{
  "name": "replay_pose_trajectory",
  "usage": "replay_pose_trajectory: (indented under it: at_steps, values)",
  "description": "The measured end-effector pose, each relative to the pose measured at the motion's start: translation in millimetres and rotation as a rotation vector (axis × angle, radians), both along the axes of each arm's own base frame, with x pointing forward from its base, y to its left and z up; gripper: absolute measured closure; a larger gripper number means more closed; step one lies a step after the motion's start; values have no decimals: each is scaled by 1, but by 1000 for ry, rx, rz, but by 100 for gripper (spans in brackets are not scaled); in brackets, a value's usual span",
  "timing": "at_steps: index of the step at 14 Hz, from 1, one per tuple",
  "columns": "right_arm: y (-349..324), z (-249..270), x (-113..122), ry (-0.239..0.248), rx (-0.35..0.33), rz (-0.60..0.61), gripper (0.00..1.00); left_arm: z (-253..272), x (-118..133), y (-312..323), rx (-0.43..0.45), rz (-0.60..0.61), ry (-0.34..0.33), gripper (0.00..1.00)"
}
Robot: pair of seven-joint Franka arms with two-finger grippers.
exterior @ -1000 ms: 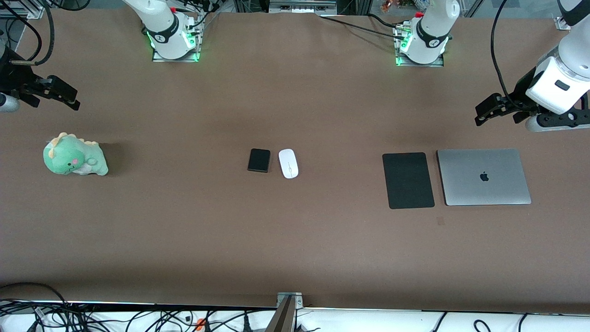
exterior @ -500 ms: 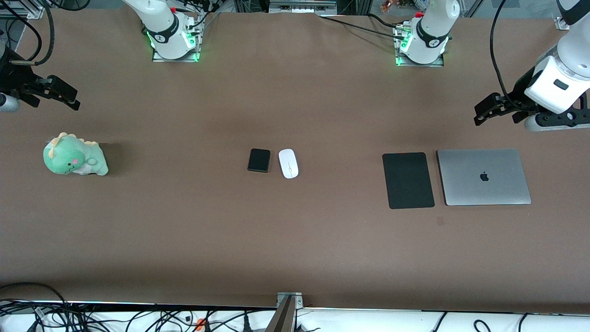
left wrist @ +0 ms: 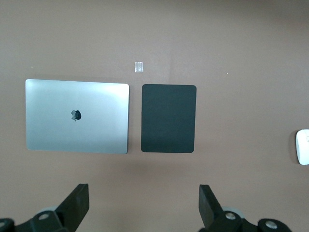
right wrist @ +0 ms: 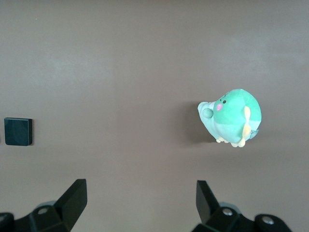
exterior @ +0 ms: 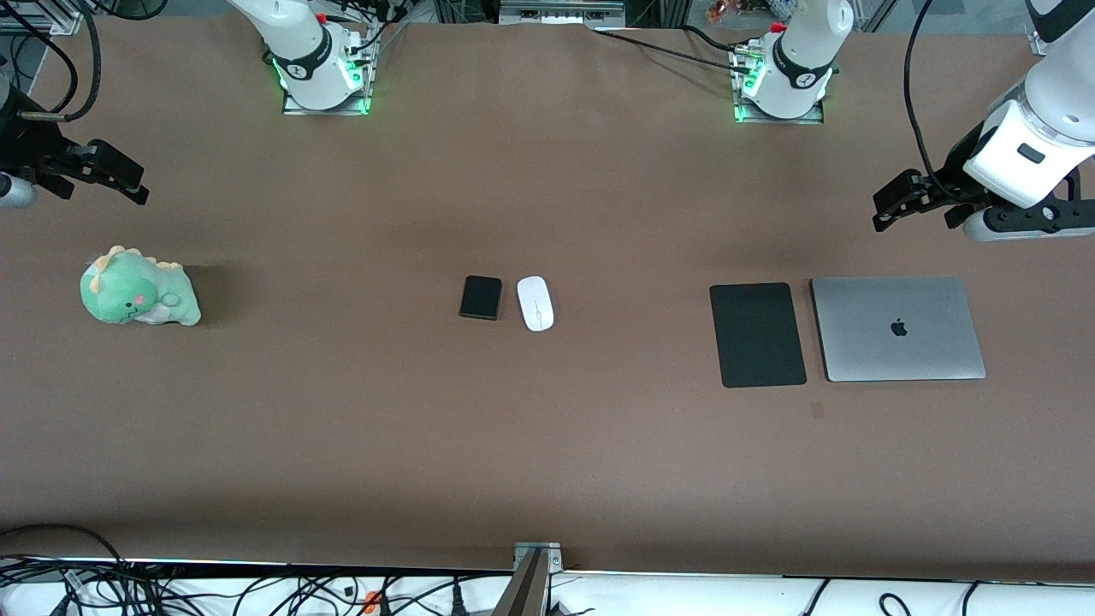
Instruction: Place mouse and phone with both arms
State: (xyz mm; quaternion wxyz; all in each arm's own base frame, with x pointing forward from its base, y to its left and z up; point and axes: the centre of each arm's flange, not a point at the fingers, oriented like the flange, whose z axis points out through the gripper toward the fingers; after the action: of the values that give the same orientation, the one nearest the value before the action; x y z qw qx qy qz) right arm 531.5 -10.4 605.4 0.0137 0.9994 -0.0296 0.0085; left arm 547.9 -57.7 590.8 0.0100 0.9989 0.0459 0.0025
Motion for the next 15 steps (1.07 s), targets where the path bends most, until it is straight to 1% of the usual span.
replay_pose_trajectory:
  at_steps: [5,12,15]
  values:
    - [1,0,0,1,0,1,0,-4,1,-1,0,-4,10,0]
    - [1,0,0,4,0,2,0,-51,19,-14,-12,-37,96,0]
    - [2,-1,-1,9,0,3,0,-56,21,-20,2,-58,103,0]
